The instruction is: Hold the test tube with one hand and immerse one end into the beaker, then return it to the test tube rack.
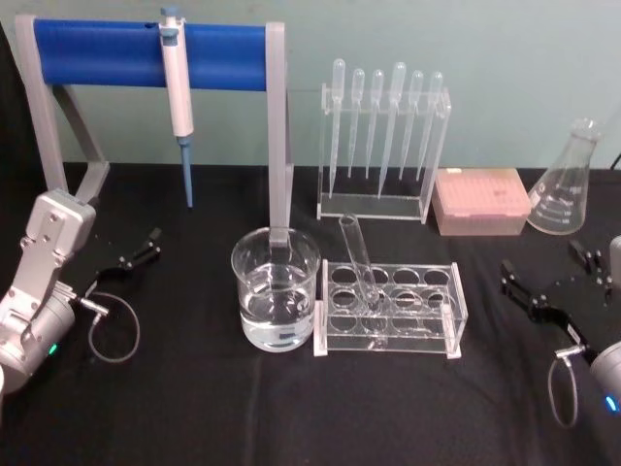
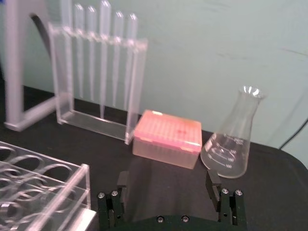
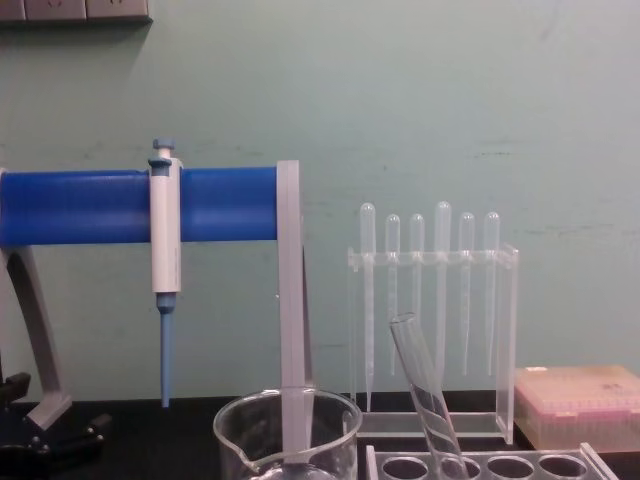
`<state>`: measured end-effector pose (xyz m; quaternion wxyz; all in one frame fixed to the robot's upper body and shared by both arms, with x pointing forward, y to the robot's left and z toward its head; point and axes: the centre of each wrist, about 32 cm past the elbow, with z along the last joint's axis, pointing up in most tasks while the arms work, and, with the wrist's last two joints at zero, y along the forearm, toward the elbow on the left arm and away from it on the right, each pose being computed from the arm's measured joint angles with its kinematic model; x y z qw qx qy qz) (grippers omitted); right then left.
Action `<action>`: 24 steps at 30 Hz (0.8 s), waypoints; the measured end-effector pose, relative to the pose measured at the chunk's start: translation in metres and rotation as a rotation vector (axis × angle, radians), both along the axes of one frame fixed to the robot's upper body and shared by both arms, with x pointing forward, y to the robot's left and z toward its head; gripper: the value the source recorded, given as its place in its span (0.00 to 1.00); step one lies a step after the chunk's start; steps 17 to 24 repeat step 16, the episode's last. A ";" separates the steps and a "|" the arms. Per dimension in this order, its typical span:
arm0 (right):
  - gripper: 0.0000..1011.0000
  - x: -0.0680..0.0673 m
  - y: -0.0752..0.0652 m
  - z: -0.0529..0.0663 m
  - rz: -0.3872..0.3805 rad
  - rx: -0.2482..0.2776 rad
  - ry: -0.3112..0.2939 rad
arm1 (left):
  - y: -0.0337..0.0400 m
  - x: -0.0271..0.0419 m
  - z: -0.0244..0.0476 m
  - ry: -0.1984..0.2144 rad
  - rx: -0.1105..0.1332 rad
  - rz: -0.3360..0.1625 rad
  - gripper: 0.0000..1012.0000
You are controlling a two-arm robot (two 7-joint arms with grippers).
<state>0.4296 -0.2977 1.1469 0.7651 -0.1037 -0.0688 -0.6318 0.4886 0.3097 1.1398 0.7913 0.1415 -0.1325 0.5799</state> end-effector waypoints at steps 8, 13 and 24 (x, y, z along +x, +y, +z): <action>0.99 0.008 0.007 -0.012 -0.032 -0.032 0.013 | 0.0000 0.0000 0.0000 0.000 0.000 0.000 0.99; 0.99 0.007 0.006 -0.011 -0.030 -0.029 0.012 | 0.0000 0.0000 0.0000 0.000 0.000 0.000 0.99; 0.99 0.007 0.006 -0.011 -0.028 -0.027 0.011 | 0.0000 0.0000 0.0000 0.000 0.000 0.000 0.99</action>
